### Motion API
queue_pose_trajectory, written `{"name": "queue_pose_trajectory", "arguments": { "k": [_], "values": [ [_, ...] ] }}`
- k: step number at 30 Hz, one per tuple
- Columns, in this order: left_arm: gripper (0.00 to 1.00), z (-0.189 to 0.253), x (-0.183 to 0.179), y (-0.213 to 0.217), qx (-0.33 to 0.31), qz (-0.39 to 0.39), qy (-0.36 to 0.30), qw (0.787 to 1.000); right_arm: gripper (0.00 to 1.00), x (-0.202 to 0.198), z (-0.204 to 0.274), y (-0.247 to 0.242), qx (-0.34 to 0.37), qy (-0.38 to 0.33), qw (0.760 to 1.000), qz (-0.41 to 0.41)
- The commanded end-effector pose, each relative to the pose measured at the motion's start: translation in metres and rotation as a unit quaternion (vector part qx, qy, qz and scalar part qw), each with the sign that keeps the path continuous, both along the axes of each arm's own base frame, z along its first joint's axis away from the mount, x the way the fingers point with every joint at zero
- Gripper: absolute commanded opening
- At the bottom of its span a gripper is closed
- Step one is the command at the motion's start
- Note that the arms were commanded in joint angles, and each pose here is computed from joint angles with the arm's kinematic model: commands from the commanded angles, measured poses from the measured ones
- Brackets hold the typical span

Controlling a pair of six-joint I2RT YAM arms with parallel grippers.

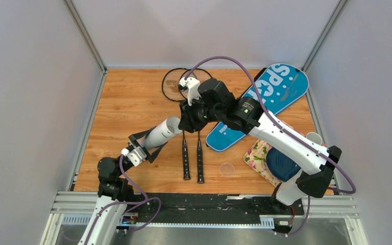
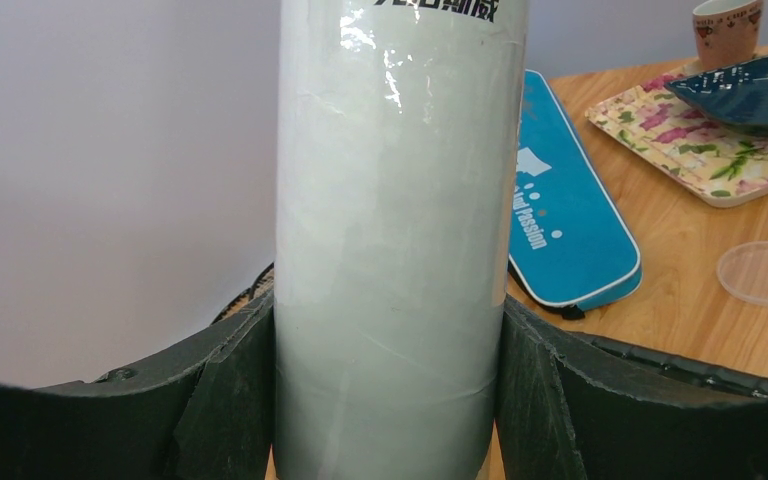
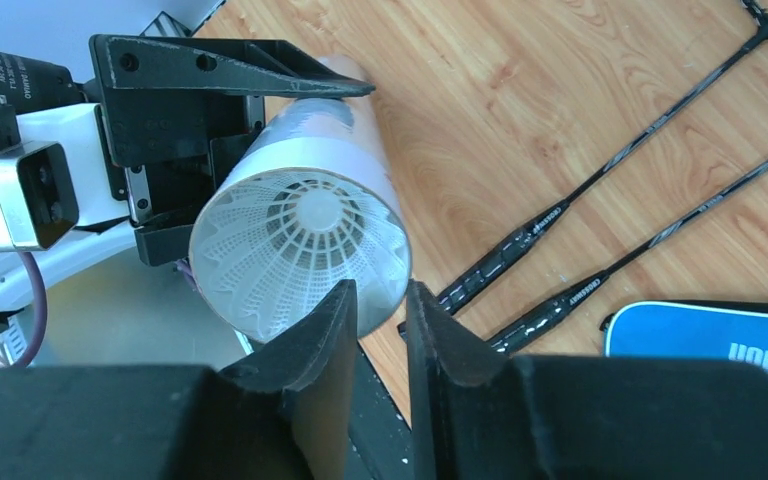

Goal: Pack up the badminton gear

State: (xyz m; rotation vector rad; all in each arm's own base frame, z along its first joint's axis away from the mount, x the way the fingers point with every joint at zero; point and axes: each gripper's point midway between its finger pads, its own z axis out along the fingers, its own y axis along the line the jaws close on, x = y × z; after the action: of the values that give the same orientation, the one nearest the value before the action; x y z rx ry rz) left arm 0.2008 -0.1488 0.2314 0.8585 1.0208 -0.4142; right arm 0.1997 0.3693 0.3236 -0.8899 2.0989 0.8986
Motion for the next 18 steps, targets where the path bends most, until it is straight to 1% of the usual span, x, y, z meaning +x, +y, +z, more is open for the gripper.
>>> {"name": "queue_pose_trajectory", "arguments": {
  "k": [1,4,7,8,9,10,11,13,16,18],
  "values": [
    [0.04,-0.021,0.004,0.000,-0.011,0.003,0.069,0.998,0.27,-0.001,0.010,0.028,0.041,-0.014,0.999,-0.015],
    [0.04,-0.021,0.004,0.000,-0.012,0.004,0.070,0.997,0.27,0.006,0.015,0.032,0.051,-0.016,0.998,-0.037],
    [0.04,-0.022,0.005,0.001,-0.013,0.007,0.070,0.997,0.31,0.012,0.021,0.018,0.049,-0.036,0.996,-0.062],
    [0.04,-0.021,0.005,0.002,-0.013,0.009,0.069,0.997,0.38,0.013,0.023,0.013,0.050,-0.042,0.996,-0.067],
    [0.04,-0.021,0.006,0.002,-0.013,0.011,0.069,0.997,0.41,0.015,0.028,0.006,0.053,-0.049,0.995,-0.074],
    [0.04,-0.021,0.006,0.003,-0.014,0.014,0.069,0.997,0.43,0.013,0.038,-0.003,0.066,-0.054,0.993,-0.078],
    [0.04,-0.021,0.006,0.003,-0.012,0.014,0.067,0.998,0.44,0.013,0.034,-0.008,0.066,-0.052,0.993,-0.080],
    [0.04,-0.021,0.007,0.004,-0.013,0.018,0.067,0.998,0.45,0.008,0.049,-0.016,0.095,-0.053,0.991,-0.079],
    [0.04,-0.020,0.008,0.005,-0.013,0.020,0.067,0.997,0.44,-0.005,0.048,-0.010,0.114,-0.031,0.992,-0.048],
    [0.04,-0.020,0.007,0.005,-0.014,0.020,0.066,0.998,0.43,-0.009,0.042,-0.003,0.112,-0.015,0.993,-0.035]
  ]
}}
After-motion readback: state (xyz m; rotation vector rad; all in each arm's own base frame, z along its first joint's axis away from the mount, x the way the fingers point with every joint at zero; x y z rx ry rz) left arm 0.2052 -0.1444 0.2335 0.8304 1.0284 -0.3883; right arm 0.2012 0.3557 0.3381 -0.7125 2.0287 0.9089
